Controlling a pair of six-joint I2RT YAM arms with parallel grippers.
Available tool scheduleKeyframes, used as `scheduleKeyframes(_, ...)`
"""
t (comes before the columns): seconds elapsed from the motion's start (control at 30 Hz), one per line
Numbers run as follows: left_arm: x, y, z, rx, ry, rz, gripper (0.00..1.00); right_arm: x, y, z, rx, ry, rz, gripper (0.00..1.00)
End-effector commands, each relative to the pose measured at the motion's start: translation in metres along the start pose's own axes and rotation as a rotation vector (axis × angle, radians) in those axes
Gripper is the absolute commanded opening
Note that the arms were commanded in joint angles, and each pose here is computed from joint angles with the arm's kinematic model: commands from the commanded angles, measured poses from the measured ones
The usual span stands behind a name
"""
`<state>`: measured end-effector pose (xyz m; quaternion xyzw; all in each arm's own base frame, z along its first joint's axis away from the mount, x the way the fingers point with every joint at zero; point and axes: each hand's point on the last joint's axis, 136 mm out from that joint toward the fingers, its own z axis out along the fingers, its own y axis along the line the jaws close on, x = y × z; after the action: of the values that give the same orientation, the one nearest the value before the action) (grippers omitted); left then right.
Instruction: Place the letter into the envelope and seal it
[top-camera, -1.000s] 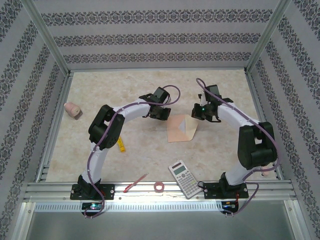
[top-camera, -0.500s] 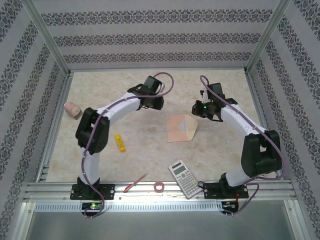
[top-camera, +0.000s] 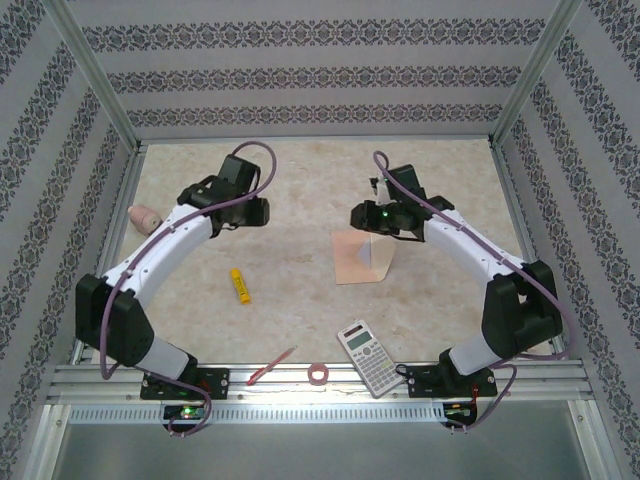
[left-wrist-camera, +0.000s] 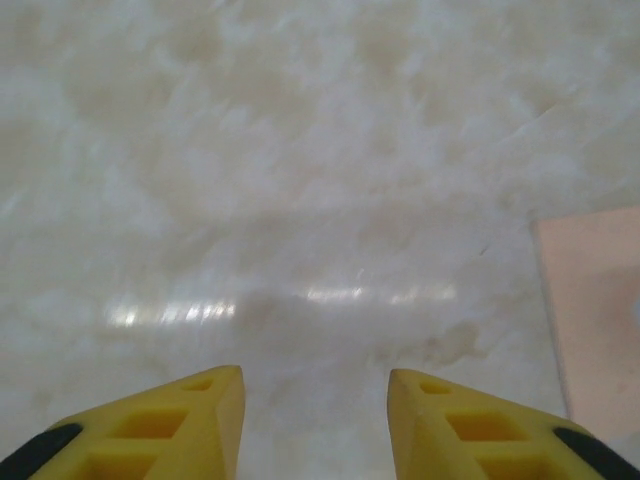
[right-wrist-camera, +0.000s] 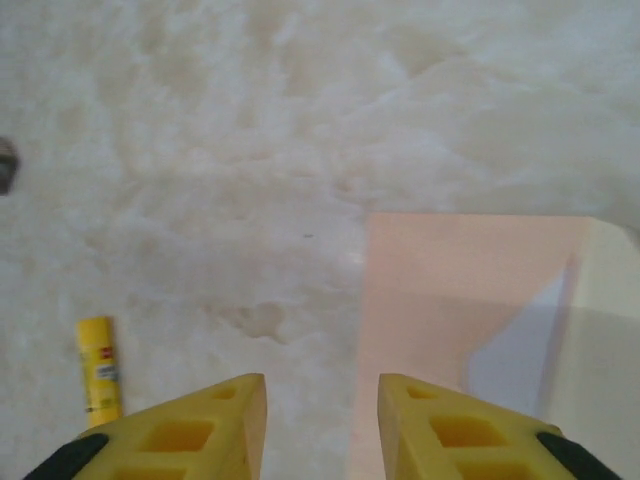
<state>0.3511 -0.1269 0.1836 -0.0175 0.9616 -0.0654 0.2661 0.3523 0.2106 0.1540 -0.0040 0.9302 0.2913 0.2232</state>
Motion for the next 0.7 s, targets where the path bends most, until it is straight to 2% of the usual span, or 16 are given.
scheduleKeyframes(0.0, 0.054, 0.041, -0.014, -0.153, 0.145, -0.128, 0.53, 0.0, 0.03, 0.013, -0.062, 0.015, -0.02, 0.49)
scheduleKeyframes(0.07, 0.075, 0.051, -0.019, -0.183, 0.187, -0.168, 0.64, 0.005, 0.042, 0.021, -0.084, 0.029, -0.033, 0.56)
scheduleKeyframes(0.13, 0.092, 0.059, -0.022, -0.203, 0.221, -0.21, 0.7, 0.01, 0.052, 0.03, -0.096, 0.048, -0.046, 0.67)
scheduleKeyframes(0.2, 0.107, 0.064, -0.024, -0.219, 0.245, -0.247, 0.83, 0.015, 0.058, 0.039, -0.094, 0.066, -0.05, 0.81)
scheduleKeyframes(0.23, 0.111, 0.065, -0.023, -0.221, 0.253, -0.257, 0.88, 0.017, 0.062, 0.042, -0.099, 0.07, -0.049, 0.94)
scheduleKeyframes(0.27, 0.116, 0.065, -0.021, -0.224, 0.265, -0.271, 0.94, 0.019, 0.065, 0.046, -0.107, 0.077, -0.049, 0.98)
scheduleKeyframes(0.3, 0.121, 0.066, -0.018, -0.227, 0.277, -0.283, 1.0, 0.021, 0.068, 0.05, -0.11, 0.087, -0.046, 0.98)
scheduleKeyframes(0.5, 0.149, 0.062, 0.013, -0.209, 0.344, -0.37, 1.0, 0.022, 0.08, 0.057, -0.126, 0.09, -0.045, 0.98)
scheduleKeyframes(0.67, 0.157, 0.063, 0.033, -0.224, 0.359, -0.4, 1.0, 0.021, 0.08, 0.056, -0.124, 0.087, -0.046, 0.98)
